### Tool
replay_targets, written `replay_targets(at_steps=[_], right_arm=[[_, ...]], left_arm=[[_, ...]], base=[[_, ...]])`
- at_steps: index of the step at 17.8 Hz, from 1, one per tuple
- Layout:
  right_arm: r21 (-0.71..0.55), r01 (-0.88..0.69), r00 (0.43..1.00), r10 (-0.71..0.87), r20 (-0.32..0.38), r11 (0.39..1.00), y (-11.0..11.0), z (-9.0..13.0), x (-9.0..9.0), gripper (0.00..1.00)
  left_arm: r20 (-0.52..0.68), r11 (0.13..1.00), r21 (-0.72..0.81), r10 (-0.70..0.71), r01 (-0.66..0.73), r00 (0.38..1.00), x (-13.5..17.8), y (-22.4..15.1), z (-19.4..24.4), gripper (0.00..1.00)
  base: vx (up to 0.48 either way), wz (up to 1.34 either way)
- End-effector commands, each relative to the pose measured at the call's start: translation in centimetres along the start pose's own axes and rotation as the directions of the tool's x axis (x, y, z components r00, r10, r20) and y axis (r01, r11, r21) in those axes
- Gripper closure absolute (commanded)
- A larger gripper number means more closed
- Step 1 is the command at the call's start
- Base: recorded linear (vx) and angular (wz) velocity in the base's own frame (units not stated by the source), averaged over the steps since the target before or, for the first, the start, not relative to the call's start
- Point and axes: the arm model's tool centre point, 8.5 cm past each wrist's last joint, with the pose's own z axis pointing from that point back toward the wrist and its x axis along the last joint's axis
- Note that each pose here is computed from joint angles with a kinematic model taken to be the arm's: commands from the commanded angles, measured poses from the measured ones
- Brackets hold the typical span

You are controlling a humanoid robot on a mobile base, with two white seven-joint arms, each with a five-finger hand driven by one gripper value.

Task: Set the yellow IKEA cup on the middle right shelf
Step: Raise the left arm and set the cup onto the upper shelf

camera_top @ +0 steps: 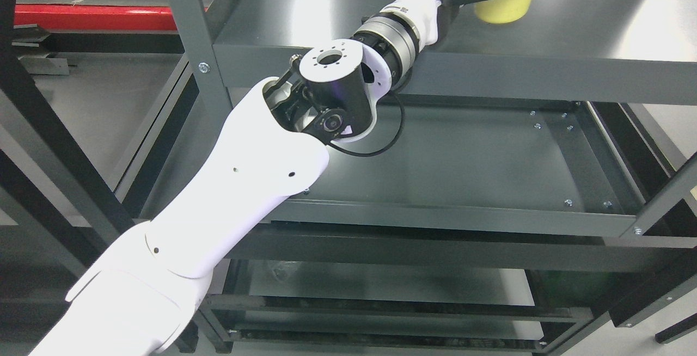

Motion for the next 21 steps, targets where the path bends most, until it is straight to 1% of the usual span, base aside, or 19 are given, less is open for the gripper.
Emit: replay_targets(at_steps=[1,3,5,6,9,12,15,18,21], right_arm=[[-0.012,0.003,1.0,-0.003,-0.015,1.0,-1.0,-0.1,-0.9,0.01],[-0.012,0.003,1.0,-0.003,-0.015,1.0,-1.0,-0.1,-0.9,0.01],[-0.012,0.003,1.0,-0.003,-0.015,1.0,-1.0,-0.1,-0.9,0.01],[-0.012,0.003,1.0,-0.003,-0.015,1.0,-1.0,-0.1,-0.9,0.01],[-0.012,0.003,1.0,-0.003,-0.015,1.0,-1.0,-0.1,-0.9,0.01],[-0.012,0.003,1.0,-0.003,-0.015,1.0,-1.0,-0.1,-0.9,0.01],[-0.012,0.003,1.0,-0.003,-0.015,1.0,-1.0,-0.1,-0.9,0.01],[-0.012,0.003,1.0,-0.003,-0.015,1.0,-1.0,-0.1,-0.9,0.01],[-0.012,0.003,1.0,-0.003,-0.015,1.0,-1.0,-0.1,-0.9,0.01]], left_arm=[[-0.092,0.99,0.105,-0.082,0.092,0.992,-2.3,3.2,-1.3,0.37],[-0.087,0.991,0.096,-0.085,0.094,0.993,-2.1,2.9,-1.2,0.15],[-0.08,0.991,0.091,-0.087,0.094,0.993,-1.9,2.7,-1.1,0.05],[-0.076,0.992,0.088,-0.088,0.094,0.993,-1.8,2.7,-1.1,0.02],[-0.035,0.994,0.074,-0.08,0.082,0.996,-1.0,2.1,-0.9,0.01],[0.076,0.995,0.065,-0.085,0.08,0.993,1.4,1.4,-0.1,0.01],[0.155,0.991,0.099,-0.107,0.092,0.982,3.3,2.0,0.3,0.01],[0.323,0.975,0.164,-0.199,0.152,0.925,5.1,2.3,0.8,0.01],[0.402,0.98,0.124,-0.194,0.156,0.895,6.2,1.6,1.3,0.02]], base=[[0.0,0.0],[0.0,0.0],[0.0,0.0],[0.0,0.0],[0.0,0.0],[0.0,0.0],[-0.019,0.0],[-0.011,0.01],[-0.005,0.04]])
